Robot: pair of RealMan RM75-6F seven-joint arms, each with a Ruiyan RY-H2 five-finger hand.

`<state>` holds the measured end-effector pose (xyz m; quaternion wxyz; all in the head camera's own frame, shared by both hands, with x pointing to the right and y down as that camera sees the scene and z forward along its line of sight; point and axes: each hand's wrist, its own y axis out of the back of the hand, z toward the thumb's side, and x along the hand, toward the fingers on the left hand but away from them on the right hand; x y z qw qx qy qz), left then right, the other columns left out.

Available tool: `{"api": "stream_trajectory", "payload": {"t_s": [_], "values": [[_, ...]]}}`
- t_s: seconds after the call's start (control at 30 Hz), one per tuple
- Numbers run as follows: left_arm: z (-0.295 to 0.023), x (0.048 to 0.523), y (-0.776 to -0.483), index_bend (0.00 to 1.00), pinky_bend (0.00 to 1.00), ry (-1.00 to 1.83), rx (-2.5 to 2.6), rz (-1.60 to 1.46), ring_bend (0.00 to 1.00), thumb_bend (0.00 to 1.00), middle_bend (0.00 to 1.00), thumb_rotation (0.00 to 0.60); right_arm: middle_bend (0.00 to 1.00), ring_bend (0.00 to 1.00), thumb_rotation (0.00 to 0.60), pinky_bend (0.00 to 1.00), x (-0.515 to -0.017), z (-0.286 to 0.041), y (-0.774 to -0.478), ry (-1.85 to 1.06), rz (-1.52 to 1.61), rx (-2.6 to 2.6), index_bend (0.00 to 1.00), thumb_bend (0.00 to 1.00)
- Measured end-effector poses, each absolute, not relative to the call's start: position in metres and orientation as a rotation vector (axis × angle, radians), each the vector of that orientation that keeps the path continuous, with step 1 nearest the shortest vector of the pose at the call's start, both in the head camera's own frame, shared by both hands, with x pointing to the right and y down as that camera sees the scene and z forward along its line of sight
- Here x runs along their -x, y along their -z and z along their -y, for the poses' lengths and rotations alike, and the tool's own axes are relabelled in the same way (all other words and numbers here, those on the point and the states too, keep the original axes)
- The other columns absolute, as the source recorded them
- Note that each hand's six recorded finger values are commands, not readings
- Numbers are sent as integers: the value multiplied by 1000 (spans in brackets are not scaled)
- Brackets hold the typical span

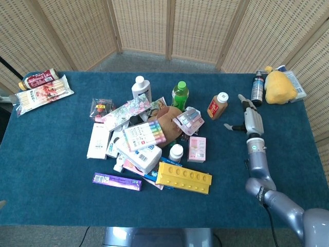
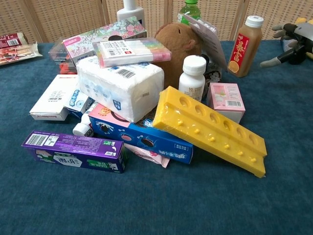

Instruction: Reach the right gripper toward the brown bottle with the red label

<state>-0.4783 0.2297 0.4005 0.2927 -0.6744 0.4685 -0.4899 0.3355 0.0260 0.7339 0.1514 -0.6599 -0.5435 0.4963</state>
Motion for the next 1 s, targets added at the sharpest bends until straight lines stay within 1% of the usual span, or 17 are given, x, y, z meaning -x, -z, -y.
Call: {"api": "stream_trajectory", "payload": {"t_s": [0.3,0.57,0.6,0.67,0.7,0.73,0.77,0.8,0.83,1.0], "values": [[-226,483,-403,0,0,1324,1782,-1264,0,0,0,600,0,0,600,0,-313,0,-740,-1407,1561,1915,0,0],[-224,487,-405,0,0,1340,1768,-1273,0,0,0,600,10,1,600,10,-295,7,-744,-1374,1569,1932,0,0],[-224,488,-405,0,0,1340,1768,-1274,0,0,0,600,100,58,600,107,-295,7,-744,-1370,1576,1924,9,0],[-224,488,-405,0,0,1339,1765,-1275,0,0,0,600,359,268,600,389,-294,8,-743,-1355,1604,1903,122,0],[-223,488,-404,0,0,1339,1764,-1276,0,0,0,600,565,468,600,619,-294,8,-743,-1349,1620,1895,263,0],[-223,488,-404,0,0,1338,1763,-1276,0,0,0,600,699,602,600,765,-294,8,-743,-1343,1634,1888,376,0],[-223,488,-404,0,0,1337,1761,-1277,0,0,0,600,780,682,600,857,-295,8,-744,-1341,1647,1881,447,0],[-224,488,-403,0,0,1336,1760,-1279,0,0,0,600,838,737,600,921,-295,7,-744,-1340,1653,1876,501,0],[-224,488,-403,0,0,1336,1759,-1279,0,0,0,600,870,769,600,956,-296,7,-745,-1339,1660,1873,536,0],[-224,487,-404,0,0,1335,1764,-1272,0,0,0,600,887,782,600,970,-300,5,-743,-1315,1695,1855,560,0]]}}
